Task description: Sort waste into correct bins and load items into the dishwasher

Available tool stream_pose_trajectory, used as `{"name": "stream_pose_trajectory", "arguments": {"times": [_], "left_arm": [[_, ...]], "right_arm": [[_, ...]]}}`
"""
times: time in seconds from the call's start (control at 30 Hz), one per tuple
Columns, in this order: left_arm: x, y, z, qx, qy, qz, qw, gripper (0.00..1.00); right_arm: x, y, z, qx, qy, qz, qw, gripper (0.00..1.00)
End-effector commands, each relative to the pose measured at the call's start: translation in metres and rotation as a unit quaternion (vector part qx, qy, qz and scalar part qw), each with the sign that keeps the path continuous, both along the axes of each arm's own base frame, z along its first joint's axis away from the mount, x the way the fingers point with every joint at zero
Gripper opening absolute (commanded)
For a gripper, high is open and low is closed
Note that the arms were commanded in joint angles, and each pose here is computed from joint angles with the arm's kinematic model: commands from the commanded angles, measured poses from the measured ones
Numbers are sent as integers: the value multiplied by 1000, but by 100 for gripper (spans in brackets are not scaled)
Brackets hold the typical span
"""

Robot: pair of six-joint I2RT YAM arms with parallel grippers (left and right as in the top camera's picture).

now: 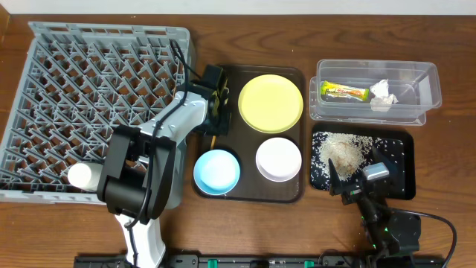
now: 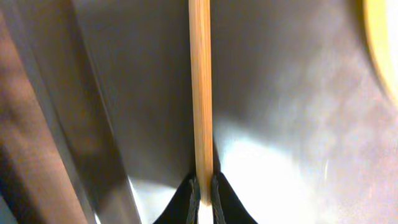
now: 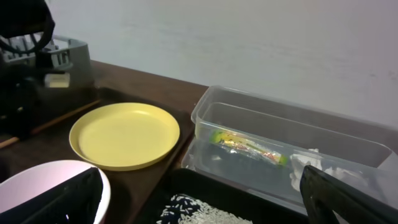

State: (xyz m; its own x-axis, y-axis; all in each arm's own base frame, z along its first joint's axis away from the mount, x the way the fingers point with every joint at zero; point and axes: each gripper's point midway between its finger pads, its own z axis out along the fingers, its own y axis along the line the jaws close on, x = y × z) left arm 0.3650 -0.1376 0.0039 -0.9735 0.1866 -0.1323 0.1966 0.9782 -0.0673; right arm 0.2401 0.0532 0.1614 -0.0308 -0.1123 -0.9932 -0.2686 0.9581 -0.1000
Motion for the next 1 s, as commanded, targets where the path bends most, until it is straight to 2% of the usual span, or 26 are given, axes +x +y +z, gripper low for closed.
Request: {"name": "stream_pose_trajectory", "arguments": {"times": [0.0, 0.17, 0.33, 0.43, 0.57, 0.77, 0.83, 0.87, 0.9, 0.93, 0.97], "left_arm": [[13, 8, 41, 5, -40, 9, 999, 8], [21, 31, 124, 28, -117, 19, 993, 8], [4, 59, 172, 54, -158, 43, 985, 8], [-14, 79, 169, 79, -129, 57, 987, 8], [-35, 104, 141, 97, -70, 81, 990, 8], [-40, 116, 118, 87, -51, 102, 990, 9], [-39, 116, 118, 85, -53, 102, 990, 17], [-38, 114, 118, 82, -54, 101, 990, 25], [-38, 112, 118, 75, -54, 100, 991, 39], [-37, 109, 119, 66, -54, 99, 991, 46], [-35, 105, 122, 56, -56, 97, 992, 48]], "right_arm": [[0, 0, -1, 6, 0, 0, 1000, 99], [0, 0, -1, 6, 0, 0, 1000, 99], [0, 0, -1, 6, 0, 0, 1000, 99], [0, 0, -1, 6, 0, 0, 1000, 99], [0, 0, -1, 6, 0, 0, 1000, 99], [0, 0, -1, 6, 0, 0, 1000, 99], [0, 0, 0, 6, 0, 0, 1000, 99], [0, 0, -1, 6, 0, 0, 1000, 99], [0, 0, -1, 6, 0, 0, 1000, 99], [0, 0, -1, 6, 0, 0, 1000, 99], [0, 0, -1, 6, 0, 0, 1000, 99]]}}
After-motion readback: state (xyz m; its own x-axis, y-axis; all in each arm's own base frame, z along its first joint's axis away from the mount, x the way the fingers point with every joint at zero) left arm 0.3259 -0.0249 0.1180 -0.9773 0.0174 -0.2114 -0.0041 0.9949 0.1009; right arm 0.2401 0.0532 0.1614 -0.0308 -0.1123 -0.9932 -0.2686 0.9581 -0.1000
